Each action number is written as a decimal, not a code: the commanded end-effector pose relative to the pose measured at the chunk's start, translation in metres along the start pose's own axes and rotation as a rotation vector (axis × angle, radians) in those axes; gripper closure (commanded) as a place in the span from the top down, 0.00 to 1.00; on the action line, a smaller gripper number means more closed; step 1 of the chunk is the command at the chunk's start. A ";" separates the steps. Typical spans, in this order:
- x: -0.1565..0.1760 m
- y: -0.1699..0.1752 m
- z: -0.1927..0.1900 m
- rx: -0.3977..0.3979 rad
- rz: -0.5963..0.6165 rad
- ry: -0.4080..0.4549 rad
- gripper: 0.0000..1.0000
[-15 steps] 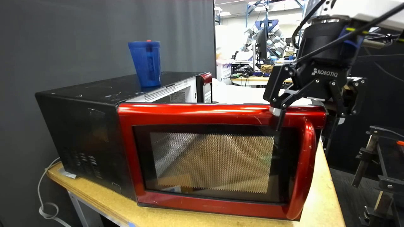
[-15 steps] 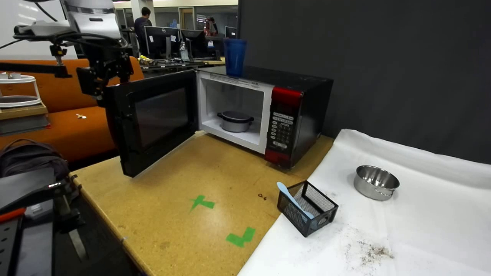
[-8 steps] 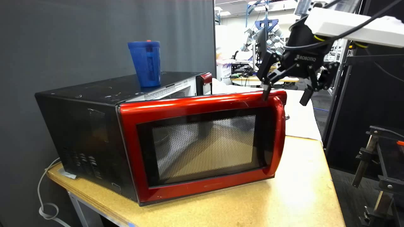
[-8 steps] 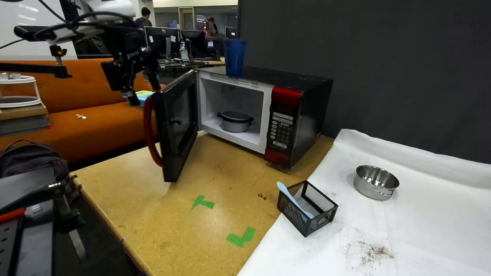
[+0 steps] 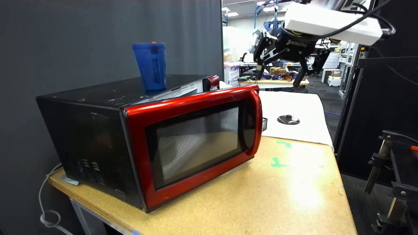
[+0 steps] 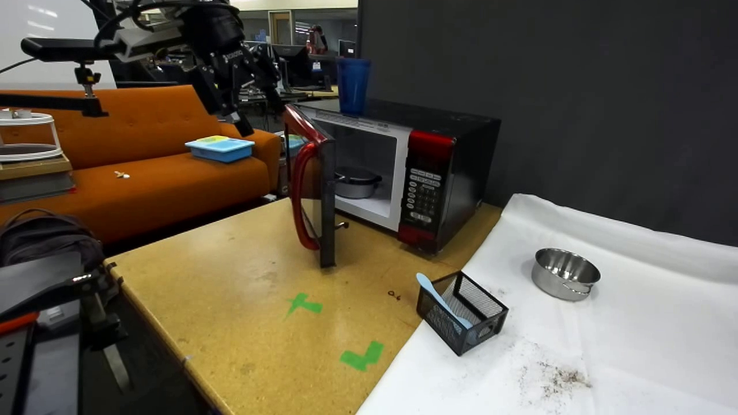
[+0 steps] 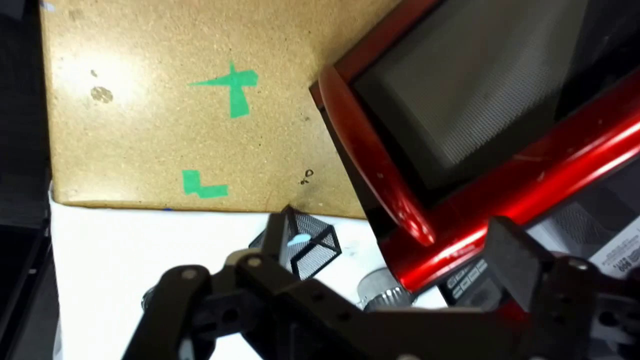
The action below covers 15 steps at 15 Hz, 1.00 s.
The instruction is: Close the microwave door
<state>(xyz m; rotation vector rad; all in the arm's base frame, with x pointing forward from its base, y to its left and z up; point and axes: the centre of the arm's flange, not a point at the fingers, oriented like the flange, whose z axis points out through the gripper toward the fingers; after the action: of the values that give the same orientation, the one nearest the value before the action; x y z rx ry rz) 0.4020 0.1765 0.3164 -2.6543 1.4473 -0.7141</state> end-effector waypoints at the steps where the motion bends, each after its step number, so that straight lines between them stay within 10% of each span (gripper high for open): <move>1: -0.015 -0.013 0.020 -0.009 0.089 -0.166 1.00; 7: -0.011 -0.006 0.048 0.033 0.413 -0.327 1.00; 15: -0.019 -0.001 0.054 0.117 0.831 -0.328 1.00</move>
<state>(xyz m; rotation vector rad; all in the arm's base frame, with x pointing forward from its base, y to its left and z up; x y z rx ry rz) 0.4220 0.1727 0.2672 -1.8719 1.9849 -0.1992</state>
